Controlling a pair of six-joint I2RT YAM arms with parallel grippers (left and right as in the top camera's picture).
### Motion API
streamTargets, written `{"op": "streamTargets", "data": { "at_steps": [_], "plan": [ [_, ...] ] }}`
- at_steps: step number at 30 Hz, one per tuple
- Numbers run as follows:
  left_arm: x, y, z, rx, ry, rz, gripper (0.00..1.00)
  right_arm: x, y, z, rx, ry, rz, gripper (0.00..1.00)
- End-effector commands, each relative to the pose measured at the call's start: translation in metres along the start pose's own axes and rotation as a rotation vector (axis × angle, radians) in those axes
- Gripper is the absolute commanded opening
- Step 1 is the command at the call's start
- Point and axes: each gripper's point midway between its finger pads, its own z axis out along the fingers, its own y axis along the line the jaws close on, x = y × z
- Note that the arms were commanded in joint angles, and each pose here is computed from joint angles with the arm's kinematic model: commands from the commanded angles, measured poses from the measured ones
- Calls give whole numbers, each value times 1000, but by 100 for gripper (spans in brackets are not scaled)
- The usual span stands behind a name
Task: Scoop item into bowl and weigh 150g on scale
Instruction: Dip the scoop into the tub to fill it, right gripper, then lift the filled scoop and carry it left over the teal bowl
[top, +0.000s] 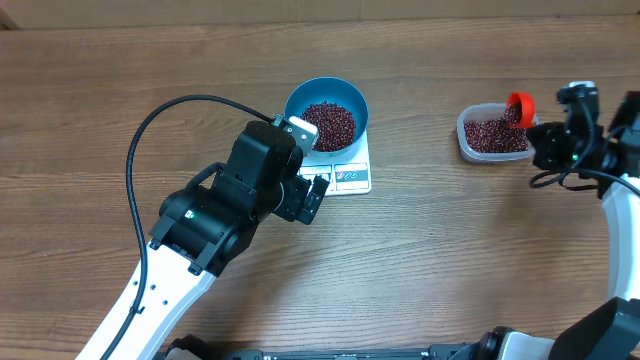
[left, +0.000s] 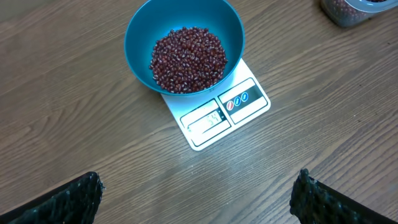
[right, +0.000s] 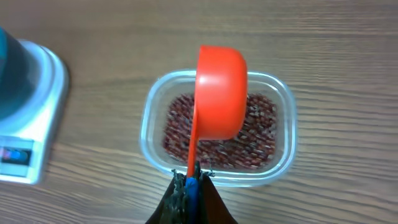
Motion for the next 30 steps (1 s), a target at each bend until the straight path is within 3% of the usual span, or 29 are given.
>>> {"op": "streamTargets", "data": {
  "at_steps": [1,12,17,30],
  "plan": [
    [-5,0,-2,9,-13,13,100,-9,-6,-7,138,28,-149,4],
    [-5,0,-2,9,-13,13,100,-7,-8,-4,407,157,-269,4],
    [-5,0,-2,9,-13,13,100,-12,0,-1,396,129,-234,4],
    [-5,0,-2,9,-13,13,100,-71,164,-11,-328,-233,-325,3]
  ]
}}
